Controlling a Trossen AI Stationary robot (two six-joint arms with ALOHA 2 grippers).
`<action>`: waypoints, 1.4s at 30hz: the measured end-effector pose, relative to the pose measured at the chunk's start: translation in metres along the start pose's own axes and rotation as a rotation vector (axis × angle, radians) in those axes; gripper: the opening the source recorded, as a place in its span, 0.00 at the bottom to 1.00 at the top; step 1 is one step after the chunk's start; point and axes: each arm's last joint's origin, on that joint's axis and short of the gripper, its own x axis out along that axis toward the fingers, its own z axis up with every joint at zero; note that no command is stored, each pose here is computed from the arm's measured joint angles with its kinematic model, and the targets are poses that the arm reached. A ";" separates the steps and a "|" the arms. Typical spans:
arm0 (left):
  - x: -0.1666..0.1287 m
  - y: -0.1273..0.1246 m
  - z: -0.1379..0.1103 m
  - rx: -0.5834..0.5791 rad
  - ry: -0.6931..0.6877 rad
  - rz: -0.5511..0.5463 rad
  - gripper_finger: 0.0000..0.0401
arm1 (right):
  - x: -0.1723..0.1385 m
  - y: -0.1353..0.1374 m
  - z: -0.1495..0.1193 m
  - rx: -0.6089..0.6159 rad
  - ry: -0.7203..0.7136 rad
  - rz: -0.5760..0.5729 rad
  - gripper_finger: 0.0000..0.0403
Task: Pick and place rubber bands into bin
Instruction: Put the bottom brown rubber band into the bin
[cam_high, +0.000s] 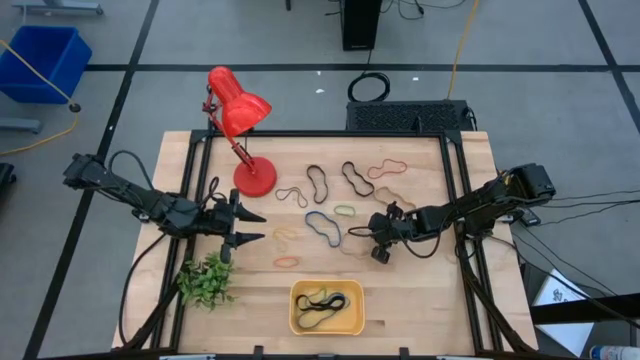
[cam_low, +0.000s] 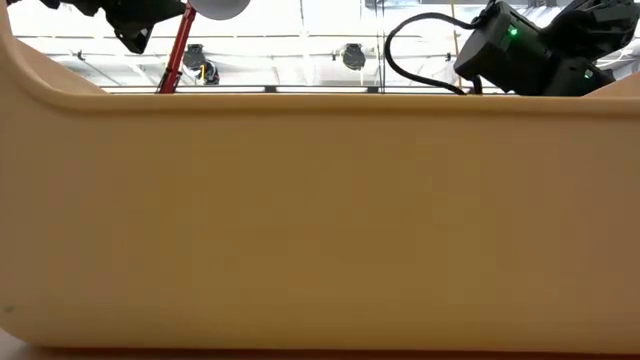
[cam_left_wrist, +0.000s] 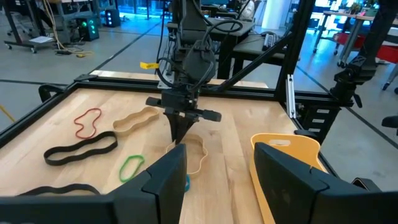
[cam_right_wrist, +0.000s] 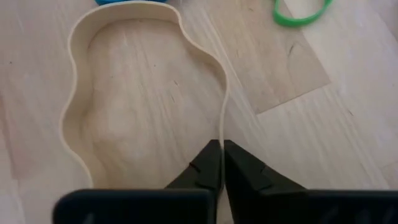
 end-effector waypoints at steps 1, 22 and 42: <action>0.000 0.000 0.000 0.000 0.000 0.000 0.49 | 0.000 0.000 0.000 0.003 -0.001 0.002 0.02; 0.000 0.000 0.000 -0.004 0.001 -0.001 0.49 | -0.144 0.029 0.067 0.027 -1.015 0.281 0.00; 0.000 0.000 0.000 -0.108 0.004 -0.004 0.49 | -0.156 0.180 0.112 -0.659 -0.646 0.178 0.00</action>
